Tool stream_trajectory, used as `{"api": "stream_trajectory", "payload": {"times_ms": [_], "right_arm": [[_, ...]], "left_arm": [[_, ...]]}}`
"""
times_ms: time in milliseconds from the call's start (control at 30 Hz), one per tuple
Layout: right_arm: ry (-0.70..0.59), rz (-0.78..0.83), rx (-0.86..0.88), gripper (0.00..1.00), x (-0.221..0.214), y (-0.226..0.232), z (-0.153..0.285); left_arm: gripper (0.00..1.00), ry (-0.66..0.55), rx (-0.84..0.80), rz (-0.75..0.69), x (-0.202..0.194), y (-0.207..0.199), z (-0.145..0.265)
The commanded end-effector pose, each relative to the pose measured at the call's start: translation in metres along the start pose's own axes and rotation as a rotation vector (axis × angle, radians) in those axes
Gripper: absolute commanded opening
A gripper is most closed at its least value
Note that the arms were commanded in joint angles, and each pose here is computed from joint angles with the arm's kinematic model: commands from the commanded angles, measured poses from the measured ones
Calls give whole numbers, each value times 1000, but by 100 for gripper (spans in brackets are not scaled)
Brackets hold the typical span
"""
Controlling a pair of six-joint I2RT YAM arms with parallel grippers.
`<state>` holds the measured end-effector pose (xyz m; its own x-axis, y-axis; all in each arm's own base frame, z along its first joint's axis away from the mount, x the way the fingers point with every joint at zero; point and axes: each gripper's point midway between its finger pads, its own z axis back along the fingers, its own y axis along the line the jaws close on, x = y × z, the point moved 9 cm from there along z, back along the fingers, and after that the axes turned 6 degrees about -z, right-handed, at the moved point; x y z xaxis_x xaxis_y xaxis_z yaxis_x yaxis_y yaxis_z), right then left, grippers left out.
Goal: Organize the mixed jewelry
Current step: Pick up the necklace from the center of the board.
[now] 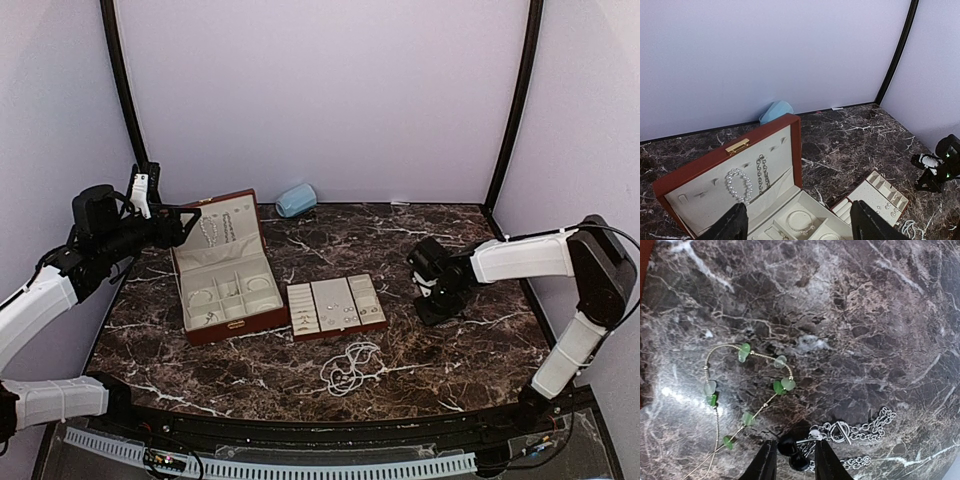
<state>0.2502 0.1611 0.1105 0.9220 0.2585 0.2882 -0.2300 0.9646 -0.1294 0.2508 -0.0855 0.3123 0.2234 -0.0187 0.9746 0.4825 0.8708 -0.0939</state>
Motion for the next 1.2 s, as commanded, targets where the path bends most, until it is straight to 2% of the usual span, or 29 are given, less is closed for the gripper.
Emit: {"api": "stream_trajectory", "payload": {"times_ms": [0, 333, 533, 700, 1067, 1167], "right_arm": [[-15, 26, -21, 28, 6, 1, -5], [29, 35, -11, 28, 0, 5, -17], [4, -35, 11, 12, 5, 8, -11], [-40, -78, 154, 10, 11, 24, 5], [-157, -209, 318, 8, 32, 28, 57], [-190, -239, 378, 8, 37, 27, 69]], "left_arm": [[73, -13, 8, -10, 0, 1, 0], [73, -11, 10, -9, 0, 2, 0], [73, -12, 10, -9, 0, 2, 0], [73, -11, 8, -9, 0, 2, -1], [73, -14, -5, -9, 0, 0, 0], [73, -23, -65, -14, 0, -4, -1]]}}
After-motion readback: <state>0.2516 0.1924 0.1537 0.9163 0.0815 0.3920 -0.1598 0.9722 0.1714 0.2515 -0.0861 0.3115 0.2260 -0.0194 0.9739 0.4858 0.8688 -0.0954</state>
